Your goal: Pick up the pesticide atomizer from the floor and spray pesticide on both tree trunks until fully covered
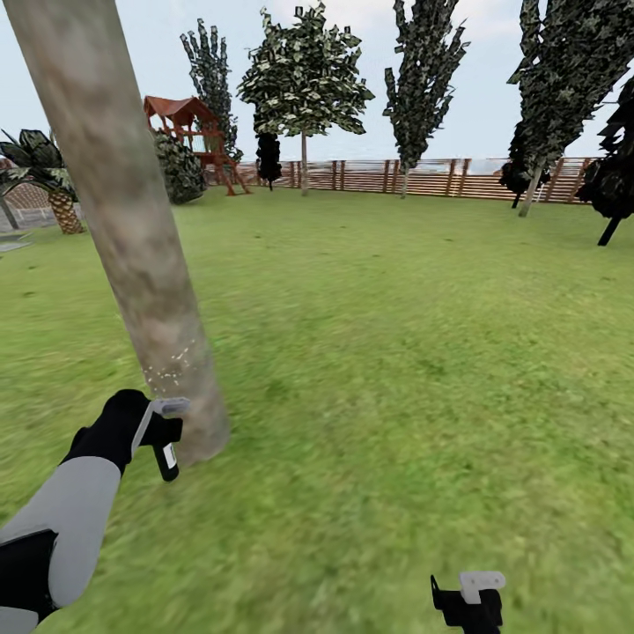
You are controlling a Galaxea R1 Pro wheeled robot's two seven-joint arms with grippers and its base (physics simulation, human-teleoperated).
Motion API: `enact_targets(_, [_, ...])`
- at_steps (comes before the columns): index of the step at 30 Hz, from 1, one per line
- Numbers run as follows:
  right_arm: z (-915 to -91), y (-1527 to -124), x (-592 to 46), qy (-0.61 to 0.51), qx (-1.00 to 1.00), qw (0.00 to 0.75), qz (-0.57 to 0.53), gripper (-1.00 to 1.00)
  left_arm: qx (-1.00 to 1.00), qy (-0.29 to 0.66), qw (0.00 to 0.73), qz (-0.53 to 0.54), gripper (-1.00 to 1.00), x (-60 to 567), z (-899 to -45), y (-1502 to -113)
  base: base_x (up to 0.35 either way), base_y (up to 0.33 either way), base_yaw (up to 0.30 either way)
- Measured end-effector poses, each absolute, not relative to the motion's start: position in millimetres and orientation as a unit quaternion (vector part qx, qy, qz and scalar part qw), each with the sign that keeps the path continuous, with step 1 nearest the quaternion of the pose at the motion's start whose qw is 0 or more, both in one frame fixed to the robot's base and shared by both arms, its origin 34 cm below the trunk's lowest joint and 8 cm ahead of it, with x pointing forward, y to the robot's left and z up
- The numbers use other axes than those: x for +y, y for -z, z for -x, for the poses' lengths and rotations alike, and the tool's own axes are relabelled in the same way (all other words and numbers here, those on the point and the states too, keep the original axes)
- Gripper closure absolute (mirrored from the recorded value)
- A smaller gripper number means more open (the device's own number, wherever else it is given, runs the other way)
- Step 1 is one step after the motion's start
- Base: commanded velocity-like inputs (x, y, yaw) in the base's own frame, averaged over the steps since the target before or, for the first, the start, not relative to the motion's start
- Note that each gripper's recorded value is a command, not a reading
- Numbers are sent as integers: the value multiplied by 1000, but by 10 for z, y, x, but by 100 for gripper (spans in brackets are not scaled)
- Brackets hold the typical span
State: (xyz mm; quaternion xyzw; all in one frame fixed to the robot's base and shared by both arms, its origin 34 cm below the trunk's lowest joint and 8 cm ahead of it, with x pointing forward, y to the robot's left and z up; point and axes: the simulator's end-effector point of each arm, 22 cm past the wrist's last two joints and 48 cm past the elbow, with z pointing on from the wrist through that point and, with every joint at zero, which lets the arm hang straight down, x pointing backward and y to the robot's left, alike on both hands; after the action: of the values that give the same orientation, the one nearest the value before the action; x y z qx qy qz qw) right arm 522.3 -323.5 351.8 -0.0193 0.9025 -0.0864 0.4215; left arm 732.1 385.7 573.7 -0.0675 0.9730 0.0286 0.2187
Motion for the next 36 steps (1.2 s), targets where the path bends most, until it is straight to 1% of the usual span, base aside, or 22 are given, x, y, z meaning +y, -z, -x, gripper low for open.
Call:
enact_targets(4, [-5223,-3518,-3234,86,902,422,19,-100,973,-29,219,67,100,3863,-7322,-5739,240,-189,30])
enact_targets(11, [-5223,-3518,-3233,86,903,421,19,-100,976,-40,207,61,100,3955,-7062,-5385,234,-196,246])
enact_targets(14, [-5223,-3518,-3235,86,902,422,19,-100,974,-31,216,58,100,3839,-7042,-5289,231,-199,14])
enact_targets(19, [-5223,-3518,-3234,86,902,422,19,-100,974,-42,213,56,100,3939,-7008,-5275,231,-199,30])
enact_targets(29, [-5223,-3517,-3224,86,903,421,20,-100,972,-38,223,64,100,3977,-6861,-5038,231,-200,236])
enact_targets(33, [-5220,-3515,-3226,86,903,421,20,-100,973,-34,221,61,100,3903,-6848,-4987,222,-205,32])
enact_targets(36, [-5218,-3514,-3233,86,903,421,20,-100,975,-30,217,48,100,3850,-6714,-4678,192,-220,2])
